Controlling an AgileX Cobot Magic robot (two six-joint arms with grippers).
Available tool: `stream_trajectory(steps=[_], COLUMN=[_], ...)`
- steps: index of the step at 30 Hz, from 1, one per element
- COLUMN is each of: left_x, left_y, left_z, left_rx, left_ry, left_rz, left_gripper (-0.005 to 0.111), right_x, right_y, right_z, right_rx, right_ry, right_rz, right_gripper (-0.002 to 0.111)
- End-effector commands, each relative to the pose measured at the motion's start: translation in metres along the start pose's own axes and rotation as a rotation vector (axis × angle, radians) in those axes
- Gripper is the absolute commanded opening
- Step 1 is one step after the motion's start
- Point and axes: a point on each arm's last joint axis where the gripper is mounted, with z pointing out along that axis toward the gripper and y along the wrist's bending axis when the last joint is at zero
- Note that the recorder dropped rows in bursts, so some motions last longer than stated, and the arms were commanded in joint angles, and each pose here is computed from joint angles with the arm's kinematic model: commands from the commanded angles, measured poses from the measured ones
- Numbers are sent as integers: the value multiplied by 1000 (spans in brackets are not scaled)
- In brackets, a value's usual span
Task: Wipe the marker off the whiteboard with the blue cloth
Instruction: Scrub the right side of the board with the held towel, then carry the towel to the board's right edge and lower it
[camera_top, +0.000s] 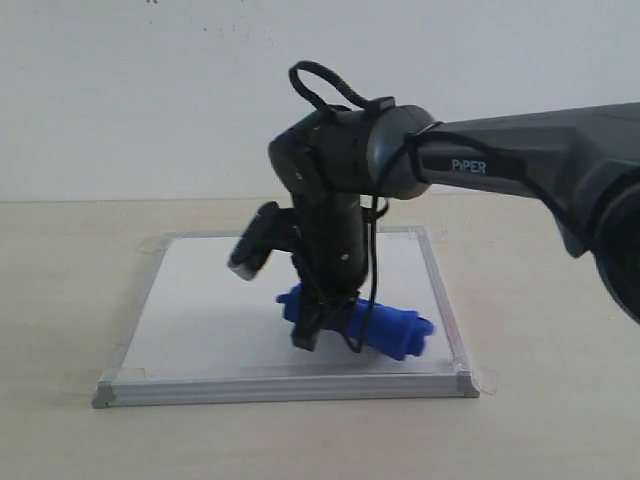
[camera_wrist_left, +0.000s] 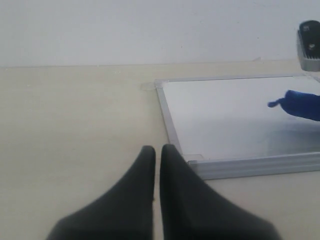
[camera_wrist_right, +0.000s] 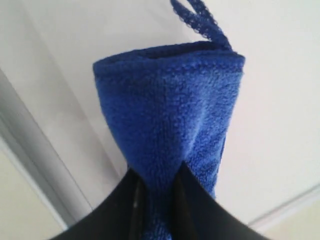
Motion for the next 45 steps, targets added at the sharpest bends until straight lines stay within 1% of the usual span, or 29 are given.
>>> stream_trajectory(steps=[1, 3, 9, 12, 15, 17, 20, 26, 29, 32, 35, 38, 40, 41, 43, 45], left_x=[1, 1, 1, 1, 1, 1, 1, 1, 1, 1, 1, 1, 1, 1, 1, 1], left_y=[0, 0, 0, 0, 0, 0, 0, 0, 0, 0, 0, 0, 0, 0, 0, 0], left_z=[0, 0, 0, 0, 0, 0, 0, 0, 0, 0, 0, 0, 0, 0, 0, 0], left_rx=[-2, -2, -2, -2, -2, -2, -2, -2, -2, -2, -2, -2, -2, -2, -2, -2], left_ry=[2, 2, 2, 2, 2, 2, 2, 2, 2, 2, 2, 2, 2, 2, 2, 2], left_rz=[-13, -13, -13, -13, -13, -13, -13, -13, -13, -13, -13, -13, -13, -13, -13, -13], left_gripper=[4, 4, 4, 4, 4, 4, 4, 4, 4, 4, 4, 4, 4, 4, 4, 4], right_x=[-29, -33, -29, -26, -23, -17, 1, 47, 73, 89, 94, 97, 109, 119, 130, 133], right_y=[13, 16, 15, 14, 10, 1, -17, -75, -101, -113, -118, -119, -129, -136, -144, -146], right_z=[-26, -32, -32, -32, -32, -31, -27, -13, -7, -2, -1, 0, 2, 3, 5, 5], right_rx=[23, 25, 28, 42, 87, 118, 120, 124, 81, -4, -78, -77, -76, -95, -141, -161], right_ry=[-156, -171, -118, -91, -59, -22, 53, 97, 99, 80, 49, 59, 65, 63, 48, 41], right_rz=[-25, -43, -64, -39, 58, 133, 238, 499, 670, 809, 876, 887, 978, 1045, 1106, 1128], right_gripper=[0, 0, 0, 0, 0, 0, 0, 0, 0, 0, 0, 0, 0, 0, 0, 0])
